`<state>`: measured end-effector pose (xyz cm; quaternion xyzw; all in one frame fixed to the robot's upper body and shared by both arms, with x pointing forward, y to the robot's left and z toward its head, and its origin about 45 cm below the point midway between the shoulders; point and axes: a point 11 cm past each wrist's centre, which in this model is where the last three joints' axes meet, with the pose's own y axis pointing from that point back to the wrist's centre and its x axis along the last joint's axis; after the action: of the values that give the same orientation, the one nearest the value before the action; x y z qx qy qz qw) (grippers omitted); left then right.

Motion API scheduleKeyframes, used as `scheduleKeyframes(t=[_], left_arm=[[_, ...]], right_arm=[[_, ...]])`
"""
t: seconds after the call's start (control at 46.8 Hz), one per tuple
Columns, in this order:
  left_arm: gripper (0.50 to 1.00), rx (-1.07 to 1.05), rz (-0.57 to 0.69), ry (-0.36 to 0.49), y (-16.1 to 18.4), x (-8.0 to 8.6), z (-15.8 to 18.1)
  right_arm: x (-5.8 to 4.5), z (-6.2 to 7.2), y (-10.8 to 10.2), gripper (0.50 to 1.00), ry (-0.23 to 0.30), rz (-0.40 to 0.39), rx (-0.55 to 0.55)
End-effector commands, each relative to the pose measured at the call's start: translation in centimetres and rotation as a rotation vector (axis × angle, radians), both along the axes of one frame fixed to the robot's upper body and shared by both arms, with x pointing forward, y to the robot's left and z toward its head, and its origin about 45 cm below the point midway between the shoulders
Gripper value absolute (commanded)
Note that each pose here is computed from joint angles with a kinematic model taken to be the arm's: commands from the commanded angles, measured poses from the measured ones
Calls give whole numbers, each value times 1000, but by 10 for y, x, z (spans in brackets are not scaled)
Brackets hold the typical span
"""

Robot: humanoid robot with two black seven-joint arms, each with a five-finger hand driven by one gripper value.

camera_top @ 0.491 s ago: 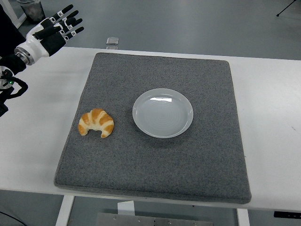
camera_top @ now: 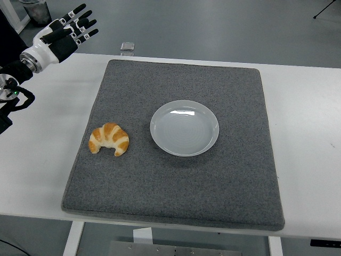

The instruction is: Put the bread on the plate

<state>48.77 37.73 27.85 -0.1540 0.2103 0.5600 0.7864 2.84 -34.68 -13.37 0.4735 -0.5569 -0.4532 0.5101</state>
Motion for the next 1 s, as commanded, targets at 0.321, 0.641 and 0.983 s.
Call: scheduleKeyframes(t=[0.321,0.641,0.983], left_arm=[[996,92,0,-41,12,4,25],[996,304,-58,-100,29,-3,69],[996,544,-102,-104,40,-10,85]], right_arm=[[0,0,0,952,0,-1,0],[0,0,0,952,0,-1,0],[0,0,0,954,0,-1,0]])
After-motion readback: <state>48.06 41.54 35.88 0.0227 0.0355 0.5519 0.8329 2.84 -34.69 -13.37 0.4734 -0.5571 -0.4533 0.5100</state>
